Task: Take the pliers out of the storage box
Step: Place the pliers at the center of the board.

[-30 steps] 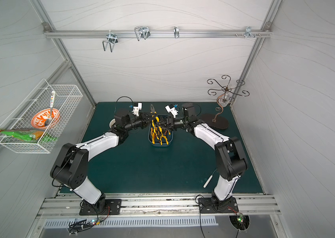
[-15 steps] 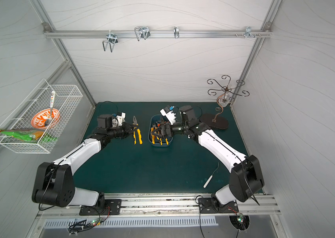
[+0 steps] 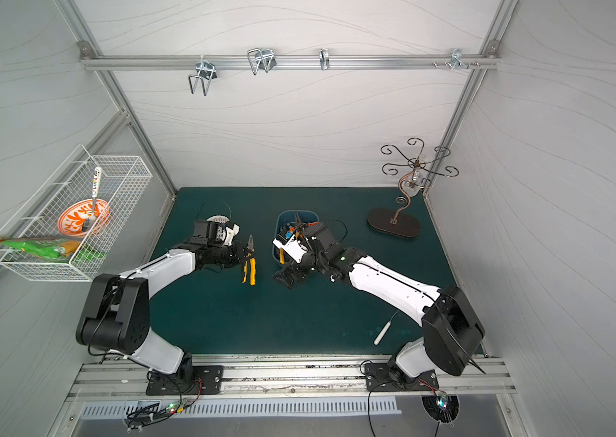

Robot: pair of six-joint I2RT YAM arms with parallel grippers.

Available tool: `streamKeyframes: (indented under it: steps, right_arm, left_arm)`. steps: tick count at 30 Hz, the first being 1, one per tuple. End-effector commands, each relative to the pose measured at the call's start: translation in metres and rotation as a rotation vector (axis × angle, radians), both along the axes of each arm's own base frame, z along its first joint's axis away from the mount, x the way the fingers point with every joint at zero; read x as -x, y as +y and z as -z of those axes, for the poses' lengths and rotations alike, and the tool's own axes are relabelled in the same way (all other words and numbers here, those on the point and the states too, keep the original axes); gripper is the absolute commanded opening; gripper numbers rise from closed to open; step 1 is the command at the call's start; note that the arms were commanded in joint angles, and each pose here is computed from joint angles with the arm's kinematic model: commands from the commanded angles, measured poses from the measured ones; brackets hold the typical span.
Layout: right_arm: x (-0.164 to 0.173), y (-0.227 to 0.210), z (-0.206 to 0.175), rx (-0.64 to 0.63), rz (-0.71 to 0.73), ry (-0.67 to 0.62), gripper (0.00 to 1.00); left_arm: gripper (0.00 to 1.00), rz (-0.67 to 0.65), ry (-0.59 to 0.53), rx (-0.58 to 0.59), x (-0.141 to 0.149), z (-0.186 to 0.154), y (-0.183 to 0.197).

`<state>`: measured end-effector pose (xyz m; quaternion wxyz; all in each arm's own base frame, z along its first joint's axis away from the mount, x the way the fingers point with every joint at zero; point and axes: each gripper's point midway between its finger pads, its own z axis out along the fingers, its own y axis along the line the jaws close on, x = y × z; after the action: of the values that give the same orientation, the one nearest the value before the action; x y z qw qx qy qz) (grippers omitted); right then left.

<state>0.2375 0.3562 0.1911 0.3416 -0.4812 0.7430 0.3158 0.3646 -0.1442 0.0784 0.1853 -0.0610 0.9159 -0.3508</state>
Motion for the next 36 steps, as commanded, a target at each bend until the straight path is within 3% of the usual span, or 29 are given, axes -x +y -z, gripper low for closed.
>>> streamKeyframes:
  steps: [1, 12, 26, 32, 36]
  right_arm:
    - [-0.008, 0.005, -0.001, -0.003, 0.003, -0.055, 0.99]
    - [-0.011, 0.0, 0.006, 0.002, 0.026, -0.019, 0.99]
    - [-0.02, -0.013, -0.007, -0.023, 0.069, -0.012, 0.99]
    - [-0.024, -0.019, -0.017, -0.054, 0.095, -0.011, 0.99]
    - [-0.032, -0.029, -0.026, -0.083, 0.142, -0.006, 0.99]
  left_arm:
    - [0.0, 0.01, -0.16, 0.052, -0.045, -0.029, -0.01]
    - [0.0, 0.082, -0.013, 0.059, -0.058, 0.01, -0.038]
    - [0.01, 0.046, 0.189, -0.07, -0.055, 0.057, -0.022]
    - [0.29, 0.031, 0.2, -0.1, -0.054, 0.055, -0.017]
    - [0.35, 0.024, 0.205, -0.115, -0.053, 0.055, -0.015]
